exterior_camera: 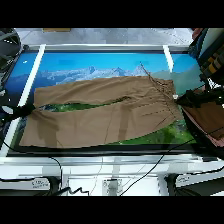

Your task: Fold the clothes and pants, and hang the long-sleeved shirts on hangers.

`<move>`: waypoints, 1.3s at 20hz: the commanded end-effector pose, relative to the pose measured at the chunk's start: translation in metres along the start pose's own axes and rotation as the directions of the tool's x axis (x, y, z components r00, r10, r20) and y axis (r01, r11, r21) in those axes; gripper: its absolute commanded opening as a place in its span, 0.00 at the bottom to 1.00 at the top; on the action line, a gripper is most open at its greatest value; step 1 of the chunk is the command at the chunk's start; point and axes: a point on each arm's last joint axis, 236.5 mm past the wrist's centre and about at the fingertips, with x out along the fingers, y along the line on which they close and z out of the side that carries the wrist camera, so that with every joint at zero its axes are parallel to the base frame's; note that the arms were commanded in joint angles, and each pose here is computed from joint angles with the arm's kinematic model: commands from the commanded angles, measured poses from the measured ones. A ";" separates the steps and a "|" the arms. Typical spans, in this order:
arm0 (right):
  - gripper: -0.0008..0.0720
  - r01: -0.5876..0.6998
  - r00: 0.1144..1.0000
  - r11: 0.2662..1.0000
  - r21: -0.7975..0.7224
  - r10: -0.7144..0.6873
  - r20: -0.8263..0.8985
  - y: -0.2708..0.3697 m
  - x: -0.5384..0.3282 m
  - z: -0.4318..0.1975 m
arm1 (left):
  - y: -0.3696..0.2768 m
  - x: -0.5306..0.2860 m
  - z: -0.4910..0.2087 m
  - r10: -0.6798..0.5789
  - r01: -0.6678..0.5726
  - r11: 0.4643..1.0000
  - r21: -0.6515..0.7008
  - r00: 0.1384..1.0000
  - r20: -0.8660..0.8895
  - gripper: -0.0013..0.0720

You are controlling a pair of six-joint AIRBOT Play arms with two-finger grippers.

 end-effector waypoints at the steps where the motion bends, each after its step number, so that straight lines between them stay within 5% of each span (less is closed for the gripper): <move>1: 0.23 0.014 1.000 1.000 -0.002 -0.014 0.027 -0.003 0.000 0.006 | -0.008 0.001 0.033 0.015 -0.022 0.999 0.047 0.989 0.146 0.04; 6: 0.20 0.027 0.999 1.000 -0.004 -0.027 0.031 -0.006 0.000 0.007 | -0.010 -0.001 0.066 0.014 -0.025 0.998 0.051 0.977 0.214 0.04; 7: 0.06 0.036 0.998 0.999 -0.011 -0.036 0.044 -0.008 0.000 0.010 | -0.011 -0.005 0.079 0.011 -0.024 0.998 0.052 0.971 0.237 0.04; 14: 0.05 0.272 0.930 0.962 -0.024 -0.257 0.264 -0.026 -0.033 0.010 | -0.030 -0.037 0.096 -0.034 0.019 0.996 0.083 0.982 0.186 0.04; 15: 0.05 0.303 0.917 0.953 -0.016 -0.287 0.277 -0.030 -0.037 -0.003 | -0.029 -0.047 0.095 -0.036 0.023 0.996 0.083 0.985 0.168 0.09; 17: 0.05 0.348 0.901 0.937 0.021 -0.341 0.269 -0.044 -0.039 -0.041 | -0.025 -0.075 0.091 -0.036 0.025 0.996 0.086 0.992 0.124 0.68; 18: 0.09 0.353 0.897 0.934 0.060 -0.356 0.261 -0.052 -0.036 -0.058 | -0.020 -0.090 0.083 -0.020 0.011 0.994 0.113 0.996 0.082 0.88; 19: 0.29 0.348 0.894 0.931 0.110 -0.365 0.259 -0.060 -0.031 -0.072 | -0.013 -0.104 0.074 0.003 -0.009 0.990 0.141 0.999 0.039 0.89; 20: 0.59 0.344 0.887 0.922 0.176 -0.381 0.261 -0.071 -0.027 -0.082 | -0.002 -0.117 0.065 0.036 -0.036 0.986 0.162 0.999 0.001 0.89; 26: 0.70 0.204 0.888 0.879 0.431 -0.351 0.296 -0.108 0.008 -0.087 | 0.093 -0.156 -0.028 0.176 -0.177 0.984 0.019 0.953 -0.246 0.89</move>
